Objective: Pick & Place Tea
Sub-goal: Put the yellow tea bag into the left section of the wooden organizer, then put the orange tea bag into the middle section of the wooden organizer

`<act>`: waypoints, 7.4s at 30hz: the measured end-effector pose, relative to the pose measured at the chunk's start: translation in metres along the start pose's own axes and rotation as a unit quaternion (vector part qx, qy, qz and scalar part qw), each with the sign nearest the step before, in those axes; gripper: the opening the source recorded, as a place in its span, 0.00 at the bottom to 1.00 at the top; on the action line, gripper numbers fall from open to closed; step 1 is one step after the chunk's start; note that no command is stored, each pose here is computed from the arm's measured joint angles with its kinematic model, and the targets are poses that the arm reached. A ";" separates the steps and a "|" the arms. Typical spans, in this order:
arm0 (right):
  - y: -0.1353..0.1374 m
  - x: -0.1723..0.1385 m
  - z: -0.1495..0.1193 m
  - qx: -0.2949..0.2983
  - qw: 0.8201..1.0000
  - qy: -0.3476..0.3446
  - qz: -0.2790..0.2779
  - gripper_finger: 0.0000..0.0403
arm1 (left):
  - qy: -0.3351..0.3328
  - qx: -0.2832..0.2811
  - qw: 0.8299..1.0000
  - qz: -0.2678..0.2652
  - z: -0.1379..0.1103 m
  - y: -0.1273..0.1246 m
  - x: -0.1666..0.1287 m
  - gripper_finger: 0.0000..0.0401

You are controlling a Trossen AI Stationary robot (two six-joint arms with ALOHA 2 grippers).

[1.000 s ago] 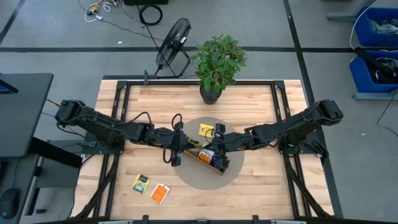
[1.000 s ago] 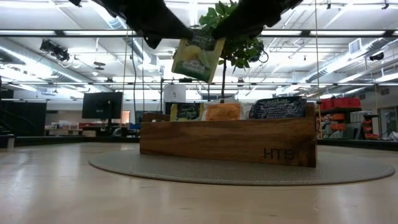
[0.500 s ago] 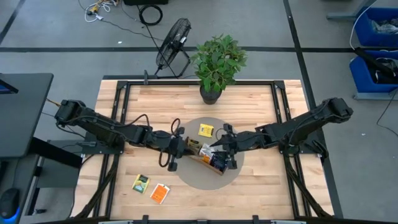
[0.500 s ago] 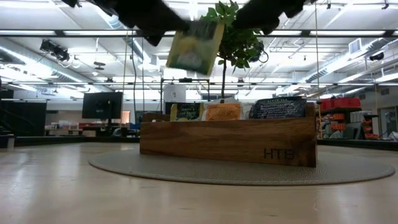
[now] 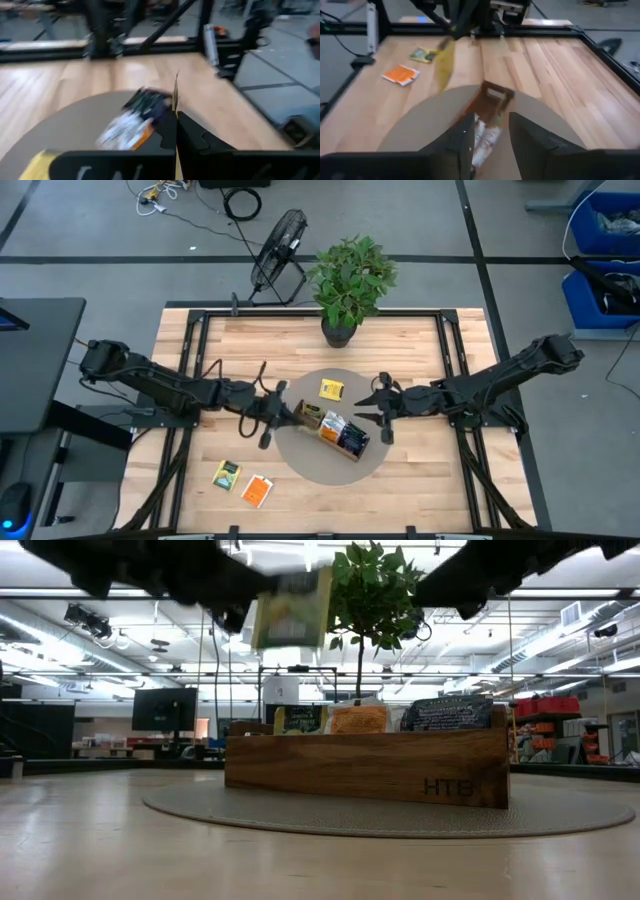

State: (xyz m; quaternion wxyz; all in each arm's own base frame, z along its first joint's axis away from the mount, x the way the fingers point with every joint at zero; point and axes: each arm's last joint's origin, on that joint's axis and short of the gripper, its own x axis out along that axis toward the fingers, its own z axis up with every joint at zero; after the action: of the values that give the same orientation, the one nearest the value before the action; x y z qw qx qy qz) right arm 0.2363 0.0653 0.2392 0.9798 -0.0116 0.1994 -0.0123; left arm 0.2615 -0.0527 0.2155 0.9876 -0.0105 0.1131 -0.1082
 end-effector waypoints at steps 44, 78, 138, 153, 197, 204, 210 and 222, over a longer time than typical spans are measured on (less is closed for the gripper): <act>-0.003 -0.001 -0.005 0.034 0.999 -0.009 -0.024 0.32 | 0.034 0.025 0.999 -0.030 -0.049 0.074 -0.003 0.00; -0.003 -0.001 -0.005 0.029 0.999 -0.009 -0.024 0.32 | 0.070 -0.004 0.997 0.041 -0.071 0.082 0.009 0.19; -0.014 0.001 -0.008 0.040 0.998 0.009 -0.043 0.32 | 0.257 -0.102 0.956 -0.100 -0.047 -0.104 -0.007 0.31; -0.013 0.001 -0.009 0.050 0.998 0.017 -0.035 0.32 | 0.316 -0.094 0.942 -0.058 -0.072 -0.127 -0.015 0.42; -0.014 0.003 -0.012 0.037 0.998 0.027 -0.038 0.32 | 0.356 -0.082 0.931 -0.007 -0.086 -0.101 -0.003 0.01; -0.013 0.006 -0.012 0.039 0.998 0.021 -0.037 0.32 | 0.322 -0.057 0.945 0.007 -0.071 -0.094 0.001 0.01; -0.012 0.006 -0.006 0.021 0.999 -0.005 -0.028 0.32 | 0.294 -0.008 0.956 0.005 -0.047 -0.088 0.013 0.01; -0.010 0.005 -0.007 0.017 1.000 -0.003 -0.026 0.32 | 0.218 0.146 0.958 0.118 0.007 -0.071 0.032 0.01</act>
State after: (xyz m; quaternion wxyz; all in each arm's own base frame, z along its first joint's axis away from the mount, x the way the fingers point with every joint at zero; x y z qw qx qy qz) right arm 0.2383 0.0548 0.2310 0.9798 -0.0003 0.1957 -0.0413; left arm 0.2781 -0.1289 0.2184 0.9354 0.1710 0.3094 -0.0058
